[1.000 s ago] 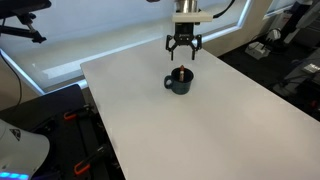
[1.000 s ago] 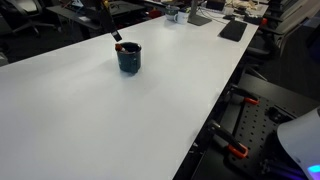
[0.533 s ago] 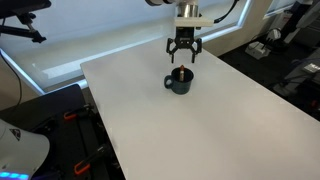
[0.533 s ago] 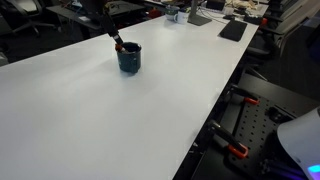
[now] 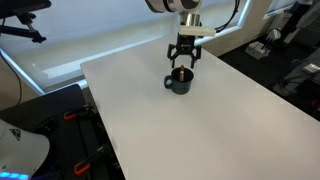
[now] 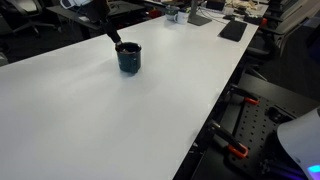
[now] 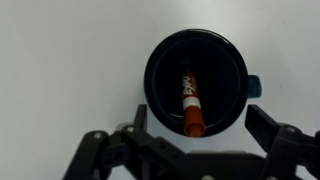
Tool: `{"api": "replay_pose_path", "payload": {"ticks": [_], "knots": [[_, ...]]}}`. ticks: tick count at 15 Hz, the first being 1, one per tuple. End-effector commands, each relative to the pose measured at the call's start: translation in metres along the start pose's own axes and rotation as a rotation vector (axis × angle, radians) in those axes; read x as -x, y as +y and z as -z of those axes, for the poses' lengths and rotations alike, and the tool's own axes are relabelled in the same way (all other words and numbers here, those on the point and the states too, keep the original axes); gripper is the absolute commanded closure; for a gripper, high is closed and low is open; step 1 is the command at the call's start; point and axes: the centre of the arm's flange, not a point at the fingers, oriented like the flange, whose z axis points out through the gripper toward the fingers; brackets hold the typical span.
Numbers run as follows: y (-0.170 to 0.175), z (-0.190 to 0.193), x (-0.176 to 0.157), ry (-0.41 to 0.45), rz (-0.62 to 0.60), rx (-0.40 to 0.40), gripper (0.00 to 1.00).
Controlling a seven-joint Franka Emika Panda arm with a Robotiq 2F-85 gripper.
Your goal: Remove the marker from the mug
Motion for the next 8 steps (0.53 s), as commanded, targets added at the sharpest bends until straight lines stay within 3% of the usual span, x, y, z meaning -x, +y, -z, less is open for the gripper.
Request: {"api": "replay_pose_path", "payload": {"ticks": [1, 8], "knots": [[0.01, 0.003, -0.013, 0.005, 0.051, -0.025, 0.0], [0.003, -0.006, -0.02, -0.008, 0.05, -0.012, 0.0]]}}
